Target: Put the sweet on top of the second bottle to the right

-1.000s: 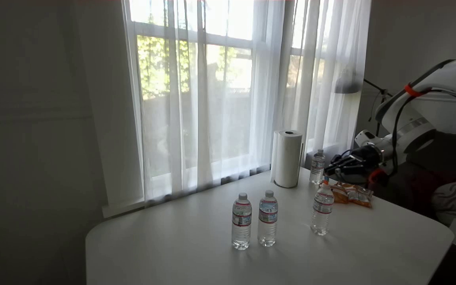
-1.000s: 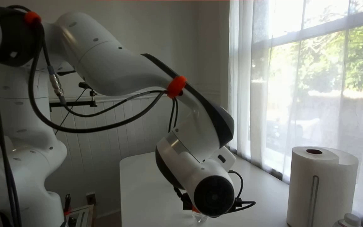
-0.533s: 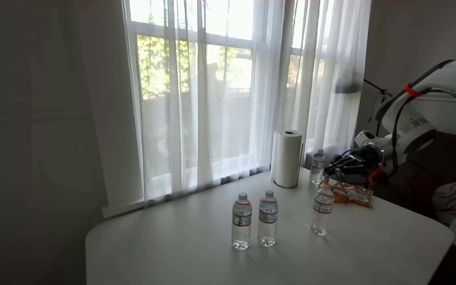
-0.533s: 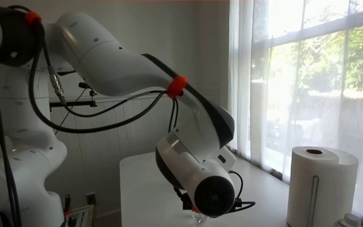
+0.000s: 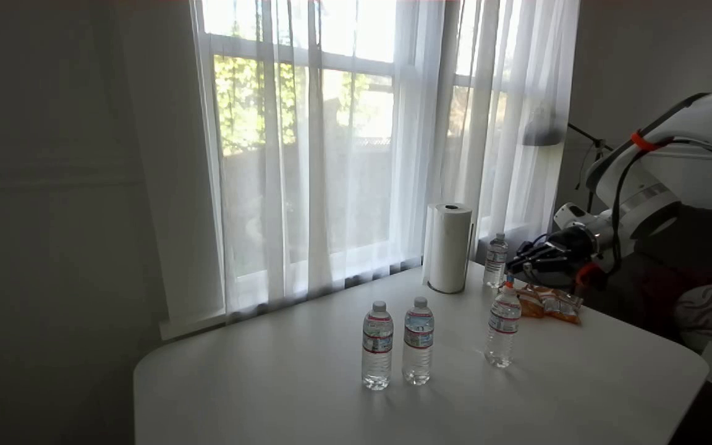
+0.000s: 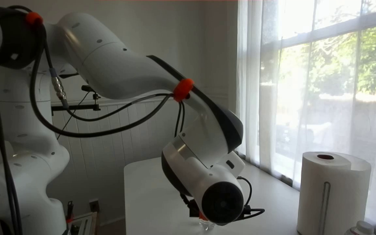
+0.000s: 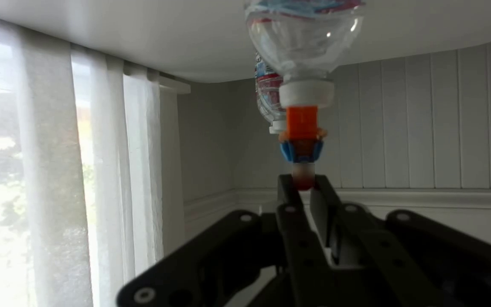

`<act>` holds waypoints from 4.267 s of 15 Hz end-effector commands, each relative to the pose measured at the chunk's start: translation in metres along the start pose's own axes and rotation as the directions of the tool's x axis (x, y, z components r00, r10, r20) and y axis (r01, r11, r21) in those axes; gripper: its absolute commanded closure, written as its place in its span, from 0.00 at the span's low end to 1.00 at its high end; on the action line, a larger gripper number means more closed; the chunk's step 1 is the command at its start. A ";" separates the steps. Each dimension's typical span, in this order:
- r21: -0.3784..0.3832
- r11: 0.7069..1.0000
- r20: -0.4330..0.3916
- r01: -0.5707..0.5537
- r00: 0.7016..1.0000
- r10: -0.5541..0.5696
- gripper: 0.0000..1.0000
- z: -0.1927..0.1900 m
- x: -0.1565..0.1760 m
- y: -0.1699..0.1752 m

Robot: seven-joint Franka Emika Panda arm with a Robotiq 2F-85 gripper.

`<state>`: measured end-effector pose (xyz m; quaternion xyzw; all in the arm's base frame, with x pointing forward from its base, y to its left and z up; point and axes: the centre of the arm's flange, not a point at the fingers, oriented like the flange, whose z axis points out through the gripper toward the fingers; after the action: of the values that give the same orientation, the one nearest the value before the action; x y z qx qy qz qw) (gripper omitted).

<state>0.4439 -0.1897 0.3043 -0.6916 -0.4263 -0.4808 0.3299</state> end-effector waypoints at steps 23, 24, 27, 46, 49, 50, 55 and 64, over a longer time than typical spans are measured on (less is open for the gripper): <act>0.036 0.999 0.003 -0.005 1.000 0.005 0.60 -0.001 0.000 0.004; 0.037 0.999 0.003 -0.005 1.000 0.005 0.55 -0.002 0.000 0.005; 0.036 0.999 0.003 -0.003 1.000 0.002 0.34 -0.002 0.000 0.005; 0.142 0.990 0.183 -0.008 0.983 -0.018 0.00 -0.022 0.058 0.001; 0.163 0.987 0.252 0.000 0.967 -0.041 0.00 -0.026 0.087 -0.006; 0.171 0.985 0.277 -0.002 0.960 -0.046 0.00 -0.025 0.097 -0.010; 0.089 0.996 0.427 -0.024 0.904 -0.017 0.00 -0.020 0.151 -0.024; -0.018 0.997 0.705 -0.072 0.706 0.064 0.00 0.004 0.202 -0.034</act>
<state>0.4558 -0.1310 0.4868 -0.8225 -0.4967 -0.2091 0.1821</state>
